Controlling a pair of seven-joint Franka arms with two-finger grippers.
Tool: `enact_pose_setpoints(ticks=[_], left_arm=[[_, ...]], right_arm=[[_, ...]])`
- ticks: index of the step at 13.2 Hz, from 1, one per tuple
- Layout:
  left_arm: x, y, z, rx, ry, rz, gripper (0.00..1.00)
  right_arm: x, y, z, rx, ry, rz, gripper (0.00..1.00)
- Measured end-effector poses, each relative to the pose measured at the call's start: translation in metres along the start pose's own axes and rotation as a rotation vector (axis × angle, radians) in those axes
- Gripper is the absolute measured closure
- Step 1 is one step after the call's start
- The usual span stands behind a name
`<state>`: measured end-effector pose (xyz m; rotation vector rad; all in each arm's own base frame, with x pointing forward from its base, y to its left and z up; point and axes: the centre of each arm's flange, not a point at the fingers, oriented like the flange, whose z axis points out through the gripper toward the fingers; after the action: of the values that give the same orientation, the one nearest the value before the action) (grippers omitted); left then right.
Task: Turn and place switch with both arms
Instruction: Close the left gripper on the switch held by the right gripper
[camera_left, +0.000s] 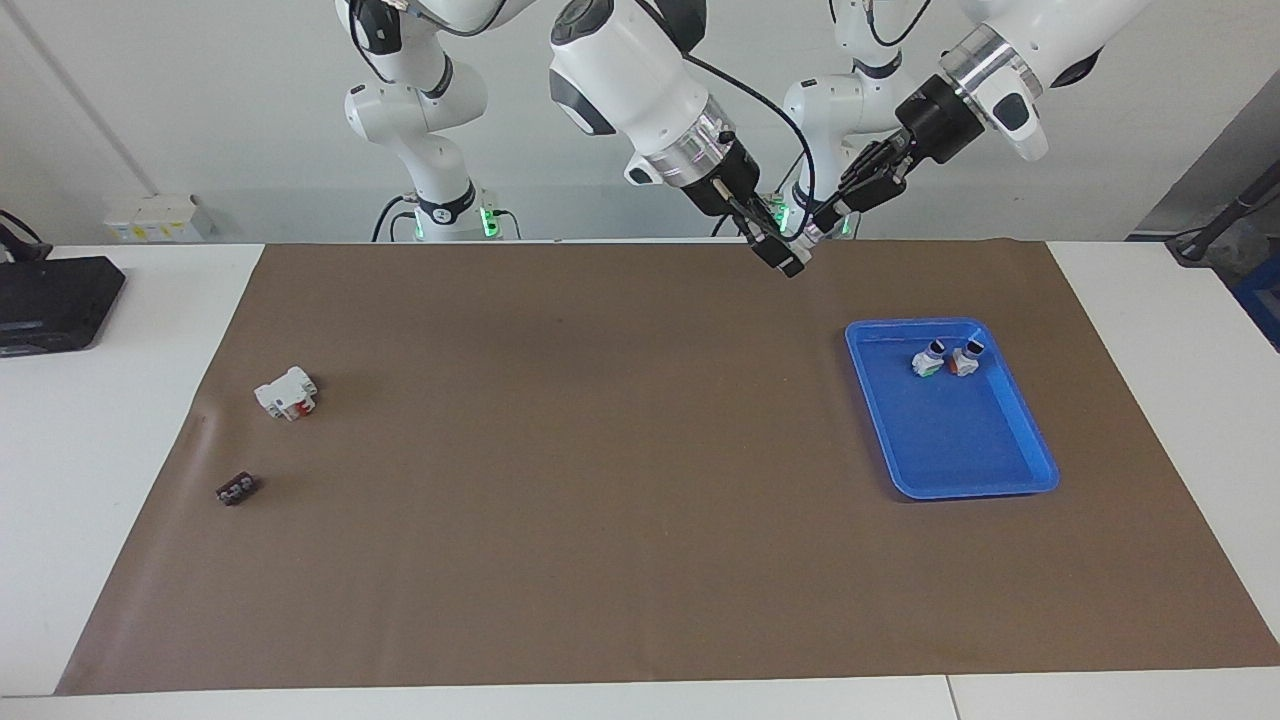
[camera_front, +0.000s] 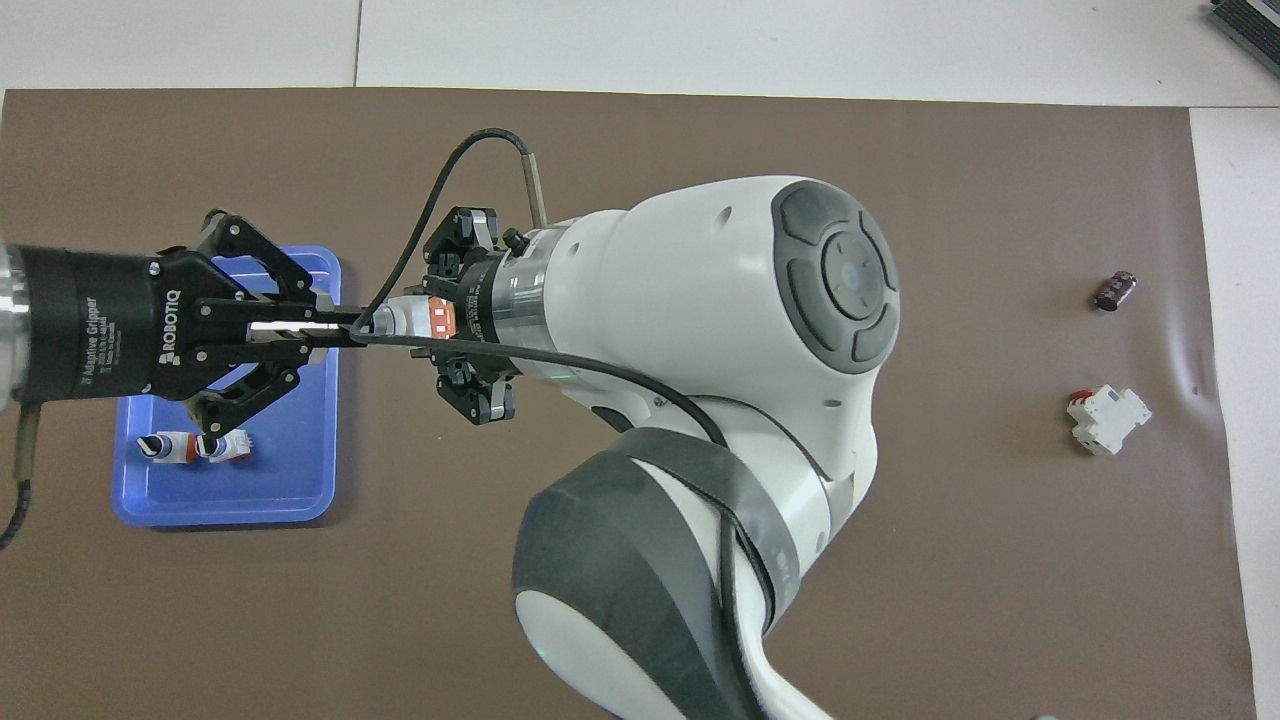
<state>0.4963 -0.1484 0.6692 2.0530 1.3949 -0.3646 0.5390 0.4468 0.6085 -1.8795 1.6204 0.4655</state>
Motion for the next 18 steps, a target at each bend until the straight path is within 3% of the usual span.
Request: enact_pose_setpoints(ticks=[18], left_arm=[[-0.015, -0.002, 0.009, -0.016, 0.132, -0.763, 0.89]], right_arm=[[0.004, 0.004, 0.008, -0.026, 0.016, 0.0, 0.59]])
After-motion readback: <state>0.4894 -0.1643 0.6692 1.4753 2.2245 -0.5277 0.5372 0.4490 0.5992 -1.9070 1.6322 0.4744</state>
